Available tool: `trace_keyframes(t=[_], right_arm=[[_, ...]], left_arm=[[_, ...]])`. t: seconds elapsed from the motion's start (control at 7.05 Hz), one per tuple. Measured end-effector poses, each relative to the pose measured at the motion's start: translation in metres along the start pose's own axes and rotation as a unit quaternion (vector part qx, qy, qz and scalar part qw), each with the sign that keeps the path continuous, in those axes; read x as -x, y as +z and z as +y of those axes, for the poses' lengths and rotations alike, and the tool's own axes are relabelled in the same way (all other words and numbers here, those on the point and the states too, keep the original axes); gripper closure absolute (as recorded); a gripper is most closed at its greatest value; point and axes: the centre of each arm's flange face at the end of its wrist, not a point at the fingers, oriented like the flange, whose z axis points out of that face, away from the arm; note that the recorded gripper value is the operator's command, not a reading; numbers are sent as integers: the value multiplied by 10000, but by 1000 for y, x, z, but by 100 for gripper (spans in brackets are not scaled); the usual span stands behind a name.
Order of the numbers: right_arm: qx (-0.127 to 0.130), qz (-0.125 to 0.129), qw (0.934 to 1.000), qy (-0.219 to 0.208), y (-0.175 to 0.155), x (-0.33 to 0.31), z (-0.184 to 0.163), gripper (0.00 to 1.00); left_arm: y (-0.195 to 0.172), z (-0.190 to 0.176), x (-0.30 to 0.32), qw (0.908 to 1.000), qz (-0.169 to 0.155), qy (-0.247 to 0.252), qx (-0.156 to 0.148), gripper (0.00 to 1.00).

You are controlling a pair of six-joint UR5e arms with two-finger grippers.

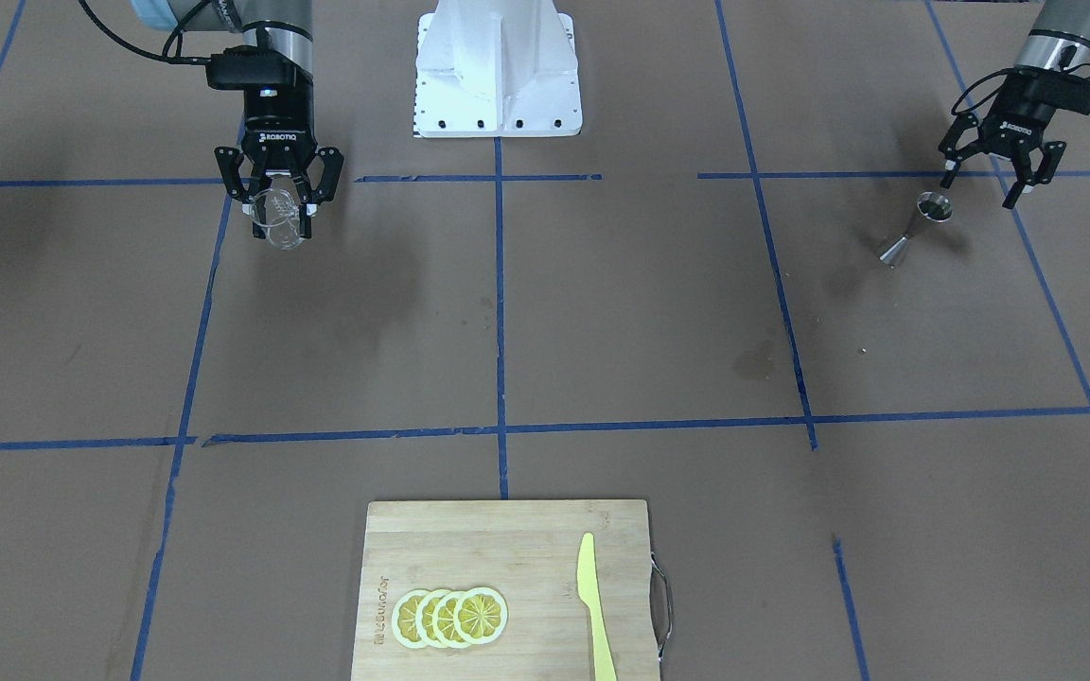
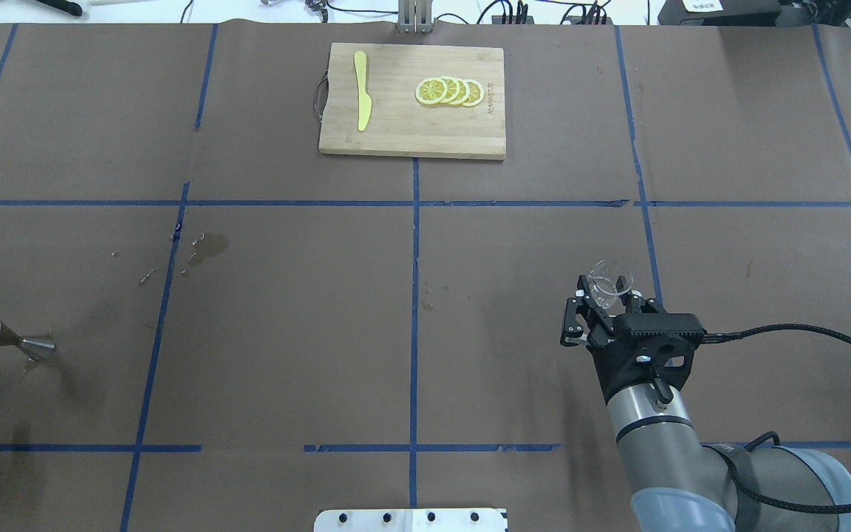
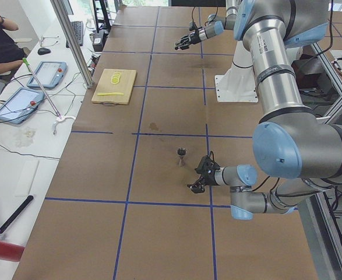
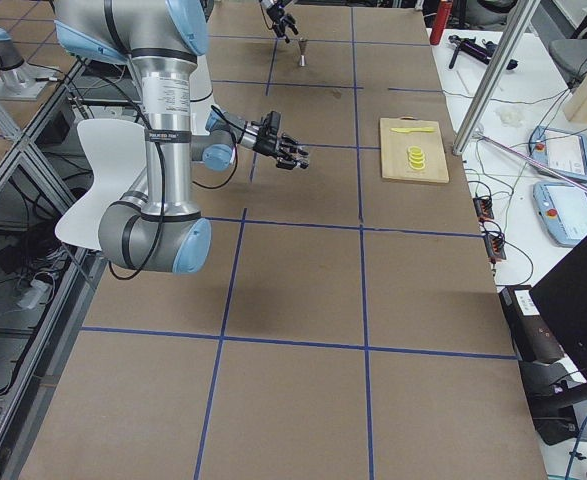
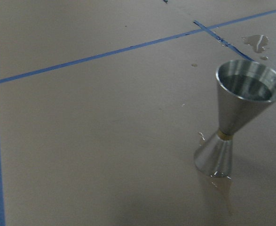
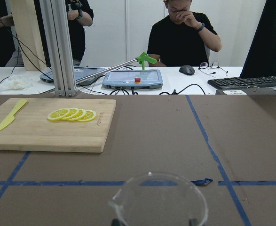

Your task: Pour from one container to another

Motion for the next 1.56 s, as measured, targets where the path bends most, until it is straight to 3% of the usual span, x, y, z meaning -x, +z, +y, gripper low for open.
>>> trace_keyframes(t=[0.43, 0.85, 1.28, 1.56], right_arm=[[15, -7, 10000, -3, -1, 0, 1, 100], [38, -15, 10000, -17, -1, 1, 4, 100], [43, -30, 10000, -21, -2, 3, 8, 100], [-13, -49, 10000, -43, -5, 5, 17, 100]], left_arm=[[9, -27, 33, 9997, -176, -37, 155, 0], [44, -82, 56, 9984, -172, 38, 530, 0], [82, -181, 95, 9921, -355, 230, 1182, 0], [87, -240, 100, 9859, -227, 103, 1655, 0]])
